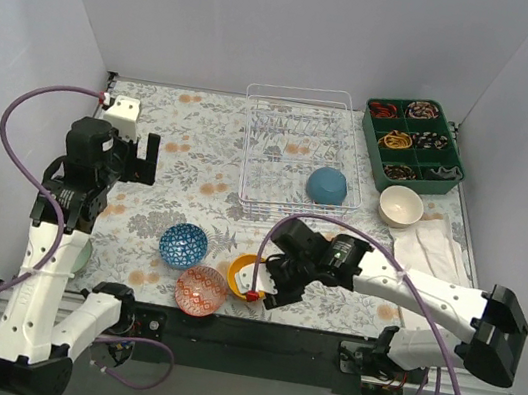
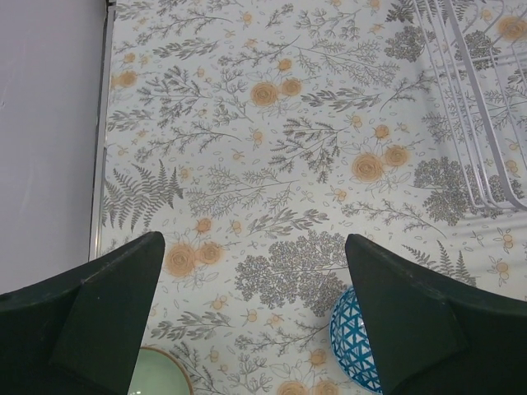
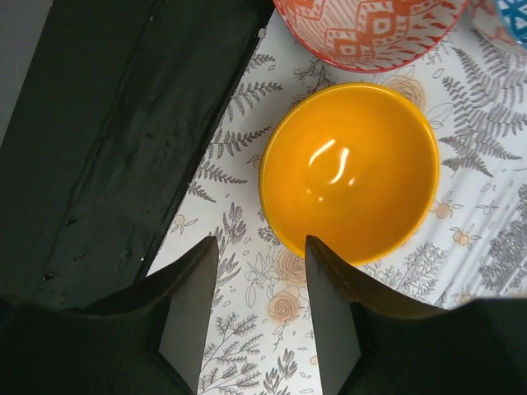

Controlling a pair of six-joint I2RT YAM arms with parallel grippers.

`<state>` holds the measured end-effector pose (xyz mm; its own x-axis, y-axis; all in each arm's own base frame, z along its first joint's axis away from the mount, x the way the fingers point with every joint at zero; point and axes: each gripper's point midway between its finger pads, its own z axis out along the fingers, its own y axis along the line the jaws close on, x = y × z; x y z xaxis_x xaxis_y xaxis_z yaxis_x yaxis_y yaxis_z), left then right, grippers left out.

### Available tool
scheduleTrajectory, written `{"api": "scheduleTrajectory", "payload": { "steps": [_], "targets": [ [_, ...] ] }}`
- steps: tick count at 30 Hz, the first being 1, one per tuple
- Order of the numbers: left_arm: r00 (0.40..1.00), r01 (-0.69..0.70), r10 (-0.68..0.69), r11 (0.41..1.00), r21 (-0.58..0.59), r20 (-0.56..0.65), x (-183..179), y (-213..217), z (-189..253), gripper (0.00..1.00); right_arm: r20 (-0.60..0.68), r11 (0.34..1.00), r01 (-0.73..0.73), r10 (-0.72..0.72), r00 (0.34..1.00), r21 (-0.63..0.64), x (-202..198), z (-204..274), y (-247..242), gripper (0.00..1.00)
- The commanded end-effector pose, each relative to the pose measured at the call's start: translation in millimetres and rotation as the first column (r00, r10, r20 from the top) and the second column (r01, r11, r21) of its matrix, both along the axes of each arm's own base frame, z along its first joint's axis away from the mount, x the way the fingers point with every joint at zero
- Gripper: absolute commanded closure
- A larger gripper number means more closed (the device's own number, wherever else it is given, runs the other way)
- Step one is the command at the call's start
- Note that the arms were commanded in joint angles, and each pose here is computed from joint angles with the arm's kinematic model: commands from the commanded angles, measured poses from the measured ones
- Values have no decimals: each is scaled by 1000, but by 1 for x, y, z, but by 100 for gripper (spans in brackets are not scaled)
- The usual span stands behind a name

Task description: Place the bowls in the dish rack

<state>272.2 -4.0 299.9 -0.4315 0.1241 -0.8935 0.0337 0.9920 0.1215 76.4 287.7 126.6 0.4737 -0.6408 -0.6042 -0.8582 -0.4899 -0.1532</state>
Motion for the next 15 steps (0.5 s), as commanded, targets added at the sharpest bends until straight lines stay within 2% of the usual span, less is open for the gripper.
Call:
{"api": "scheduleTrajectory", "payload": {
  "steps": [1,6,15],
  "targets": [
    [999,-19,18,999,-26,-37,-13,8,-13,7,41,998,-64,63,997,24,1,-5,20,46],
    [999,-44,43,998,-40,-25,-18,14,-10,7,34,991,-130,131,991,-21,-7,-26,18,48],
    [996,-89,90,995,-49,14,-18,26,-3,7,35,989,-142,143,989,-32,-12,-39,25,49]
  ]
}}
